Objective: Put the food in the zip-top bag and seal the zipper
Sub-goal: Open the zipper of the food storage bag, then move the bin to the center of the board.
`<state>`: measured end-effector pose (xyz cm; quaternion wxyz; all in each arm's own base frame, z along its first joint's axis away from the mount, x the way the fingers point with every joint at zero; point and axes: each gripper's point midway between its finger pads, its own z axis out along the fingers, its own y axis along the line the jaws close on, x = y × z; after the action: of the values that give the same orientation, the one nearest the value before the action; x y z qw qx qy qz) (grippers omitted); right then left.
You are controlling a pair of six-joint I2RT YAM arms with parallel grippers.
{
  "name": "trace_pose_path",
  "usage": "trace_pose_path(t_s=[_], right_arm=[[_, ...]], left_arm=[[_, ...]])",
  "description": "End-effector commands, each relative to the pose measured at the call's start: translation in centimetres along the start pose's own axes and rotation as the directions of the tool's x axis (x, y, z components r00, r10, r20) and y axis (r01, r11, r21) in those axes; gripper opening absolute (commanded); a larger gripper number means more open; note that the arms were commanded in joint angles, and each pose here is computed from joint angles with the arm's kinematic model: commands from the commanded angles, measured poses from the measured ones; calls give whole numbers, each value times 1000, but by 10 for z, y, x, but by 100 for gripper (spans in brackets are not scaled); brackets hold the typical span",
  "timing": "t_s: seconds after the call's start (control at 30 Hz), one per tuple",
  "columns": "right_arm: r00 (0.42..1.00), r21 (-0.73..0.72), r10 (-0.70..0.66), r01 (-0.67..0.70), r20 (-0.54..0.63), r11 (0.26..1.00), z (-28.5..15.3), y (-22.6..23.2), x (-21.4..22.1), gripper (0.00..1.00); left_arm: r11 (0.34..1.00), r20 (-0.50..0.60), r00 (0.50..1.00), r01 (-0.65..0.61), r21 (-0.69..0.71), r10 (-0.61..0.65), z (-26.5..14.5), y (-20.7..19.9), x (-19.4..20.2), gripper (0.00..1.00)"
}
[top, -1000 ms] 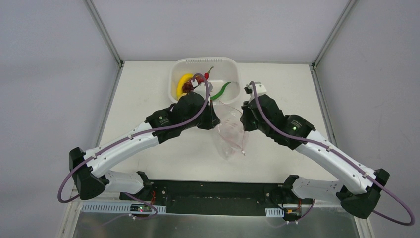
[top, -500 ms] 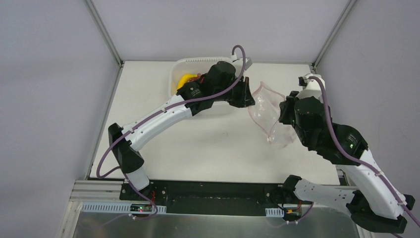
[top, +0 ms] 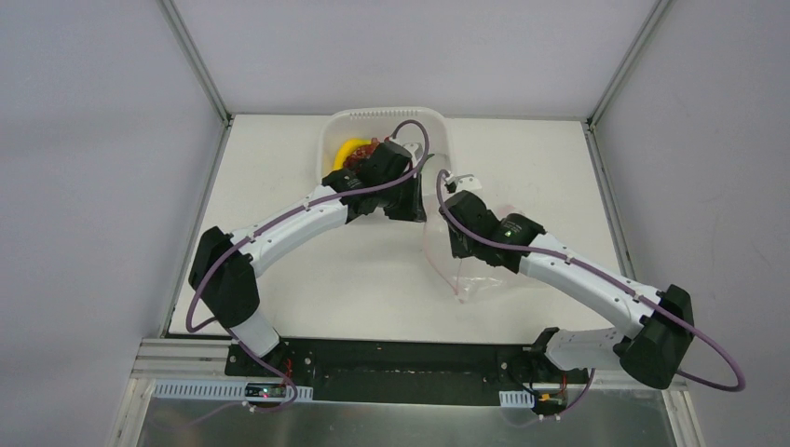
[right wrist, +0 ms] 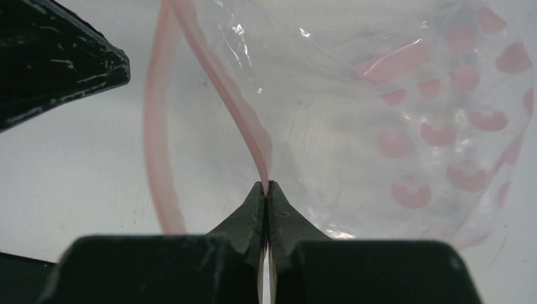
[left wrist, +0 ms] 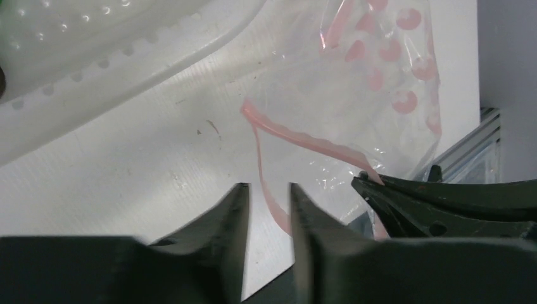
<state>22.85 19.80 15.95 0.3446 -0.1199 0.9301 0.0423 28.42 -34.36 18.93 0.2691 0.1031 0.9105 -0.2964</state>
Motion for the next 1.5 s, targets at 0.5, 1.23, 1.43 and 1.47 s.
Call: trace_pose_path(t_s=[0.5,1.23,1.43,1.47], right_arm=[[933,-270,343,-305,106,913,-34,-15,-41,0],[914,-216,357,-316,192,924,-41,-47,-55,0],[900,-213,387,-346,199,914,-34,-53,-55,0],[898,-230,394,-349,198,909,-34,-51,-56,0]], left_arm=[[952,251,941,-160,-260,227,-66,110,-113,99],[866,91,979,205,-456,-184,-79,214,82,99],[872,201,953,290,-394,-226,-122,204,128,98],[885,232,948,291,-363,-217,-128,199,125,98]])
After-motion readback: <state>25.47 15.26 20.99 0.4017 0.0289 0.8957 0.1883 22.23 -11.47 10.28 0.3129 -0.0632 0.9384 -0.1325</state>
